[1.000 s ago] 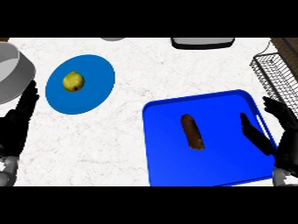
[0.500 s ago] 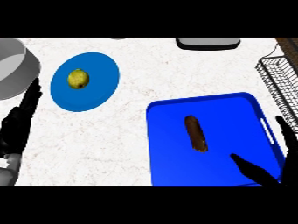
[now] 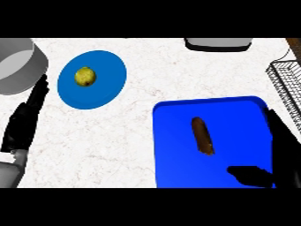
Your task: Pick the sweet potato from the tray and place it in the tiered basket
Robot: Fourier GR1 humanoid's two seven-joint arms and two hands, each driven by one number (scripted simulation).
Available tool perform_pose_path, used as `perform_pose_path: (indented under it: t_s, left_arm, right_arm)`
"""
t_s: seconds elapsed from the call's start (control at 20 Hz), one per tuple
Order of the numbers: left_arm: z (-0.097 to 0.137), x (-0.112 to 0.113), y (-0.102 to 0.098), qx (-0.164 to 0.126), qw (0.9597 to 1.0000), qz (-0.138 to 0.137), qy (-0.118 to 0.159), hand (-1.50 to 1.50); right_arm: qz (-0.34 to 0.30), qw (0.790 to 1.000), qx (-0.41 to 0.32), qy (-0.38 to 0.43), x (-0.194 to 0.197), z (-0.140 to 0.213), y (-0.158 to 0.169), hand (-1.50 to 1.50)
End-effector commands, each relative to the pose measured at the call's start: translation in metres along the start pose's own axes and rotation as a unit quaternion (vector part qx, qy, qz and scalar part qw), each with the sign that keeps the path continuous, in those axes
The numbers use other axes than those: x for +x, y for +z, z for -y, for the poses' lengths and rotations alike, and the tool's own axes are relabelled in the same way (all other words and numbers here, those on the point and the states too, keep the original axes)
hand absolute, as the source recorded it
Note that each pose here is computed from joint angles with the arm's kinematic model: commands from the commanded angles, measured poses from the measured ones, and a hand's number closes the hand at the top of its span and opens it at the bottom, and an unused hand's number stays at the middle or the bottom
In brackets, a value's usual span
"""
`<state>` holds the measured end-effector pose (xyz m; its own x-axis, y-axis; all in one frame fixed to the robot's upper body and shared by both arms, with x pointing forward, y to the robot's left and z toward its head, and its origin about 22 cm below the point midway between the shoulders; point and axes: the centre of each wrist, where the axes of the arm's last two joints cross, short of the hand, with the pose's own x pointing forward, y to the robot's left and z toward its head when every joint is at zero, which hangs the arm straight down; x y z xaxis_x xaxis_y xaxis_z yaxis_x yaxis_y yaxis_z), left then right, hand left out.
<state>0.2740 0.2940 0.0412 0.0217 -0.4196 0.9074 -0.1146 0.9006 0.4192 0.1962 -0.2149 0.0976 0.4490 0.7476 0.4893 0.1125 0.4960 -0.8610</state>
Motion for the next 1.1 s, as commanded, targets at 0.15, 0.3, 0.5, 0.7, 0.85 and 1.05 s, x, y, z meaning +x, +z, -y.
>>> perform_pose_path:
  t_s: [0.15,0.3,0.5,0.7,0.85,1.05]
  left_arm:
    - [-0.002,0.001,-0.007,-0.007,1.0000,0.003,0.003,0.00]
    - [0.002,0.008,-0.011,-0.004,1.0000,-0.004,0.002,0.00]
    - [0.012,-0.016,0.004,0.002,0.9999,-0.012,0.001,0.00]
    - [0.003,-0.014,0.005,-0.004,1.0000,-0.003,0.005,0.00]
    - [0.000,-0.013,-0.008,0.001,1.0000,-0.004,0.007,0.00]
    - [0.006,-0.006,-0.008,0.008,1.0000,-0.005,0.001,0.00]
  right_arm:
    - [-0.095,0.994,0.027,0.052,0.075,-0.004,-0.012,-1.50]
    - [-0.110,0.991,0.054,0.057,0.095,-0.019,-0.006,-1.50]
    - [-0.137,0.984,0.074,0.084,0.099,-0.029,-0.017,-1.50]
    - [-0.159,0.978,0.090,0.103,0.090,-0.049,-0.033,-1.50]
    - [-0.158,0.977,0.090,0.113,0.118,-0.061,-0.021,-1.50]
    - [-0.155,0.976,0.093,0.120,0.105,-0.059,-0.028,-1.50]
